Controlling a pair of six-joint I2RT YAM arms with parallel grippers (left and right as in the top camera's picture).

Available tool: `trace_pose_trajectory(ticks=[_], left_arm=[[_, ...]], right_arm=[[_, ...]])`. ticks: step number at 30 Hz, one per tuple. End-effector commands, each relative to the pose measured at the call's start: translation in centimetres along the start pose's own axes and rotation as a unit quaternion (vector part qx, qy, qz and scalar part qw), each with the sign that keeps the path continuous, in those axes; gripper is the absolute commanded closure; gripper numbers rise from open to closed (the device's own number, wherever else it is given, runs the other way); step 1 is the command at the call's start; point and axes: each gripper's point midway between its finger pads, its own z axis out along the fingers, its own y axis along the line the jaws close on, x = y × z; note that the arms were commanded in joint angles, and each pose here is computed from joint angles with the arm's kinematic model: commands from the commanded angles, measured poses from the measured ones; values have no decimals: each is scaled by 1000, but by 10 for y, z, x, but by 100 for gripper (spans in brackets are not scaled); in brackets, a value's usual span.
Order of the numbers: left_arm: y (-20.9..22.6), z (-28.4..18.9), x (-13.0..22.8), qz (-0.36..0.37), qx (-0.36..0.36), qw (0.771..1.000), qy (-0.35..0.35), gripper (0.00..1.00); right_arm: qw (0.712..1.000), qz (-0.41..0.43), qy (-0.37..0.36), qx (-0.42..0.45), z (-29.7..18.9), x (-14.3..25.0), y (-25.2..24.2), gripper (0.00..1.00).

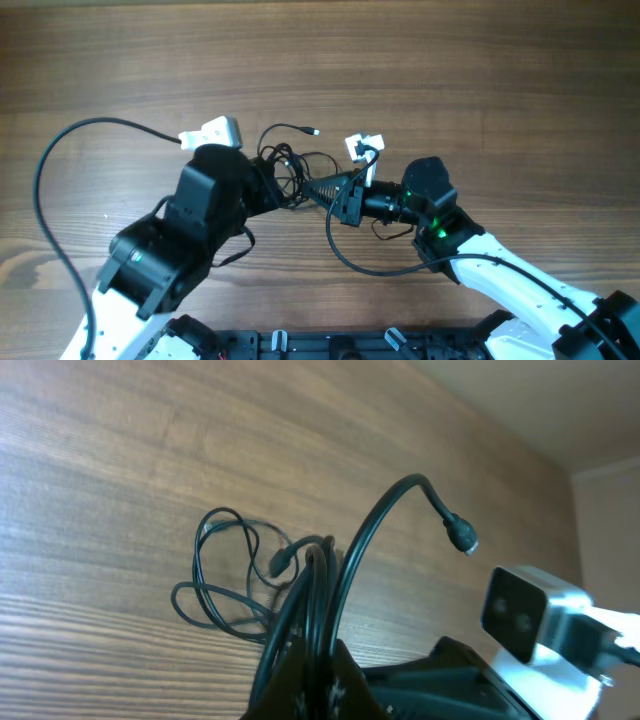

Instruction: Untangle cables

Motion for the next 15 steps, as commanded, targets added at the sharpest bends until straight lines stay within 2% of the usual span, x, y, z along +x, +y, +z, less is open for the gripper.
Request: trace_pose_trajectory(ticks=[1, 4, 7, 8, 10, 13, 15], left_arm=[[-1, 18, 9, -14, -10, 999, 33, 96], [1, 37, 21, -12, -26, 997, 68, 96], [7, 55, 37, -11, -47, 993, 110, 96], [14, 59, 42, -5, -65, 991, 121, 96], [43, 54, 32, -2, -131, 987, 95, 96], [97, 12, -6, -18, -233, 972, -1, 96], [121, -25, -30, -64, -249, 964, -67, 96]], right_arm=[[999, -1, 24, -48, 1, 4, 20, 95], [991, -47, 23, -125, -5, -2, 57, 96], [989, -70, -1, -131, -11, -16, 59, 95], [994, -49, -11, -100, -16, -25, 40, 95], [999, -11, -29, -34, -32, -39, -3, 95], [991, 39, -83, 96, -80, -64, -80, 95], [977, 74, -125, 156, -123, -78, -117, 95]])
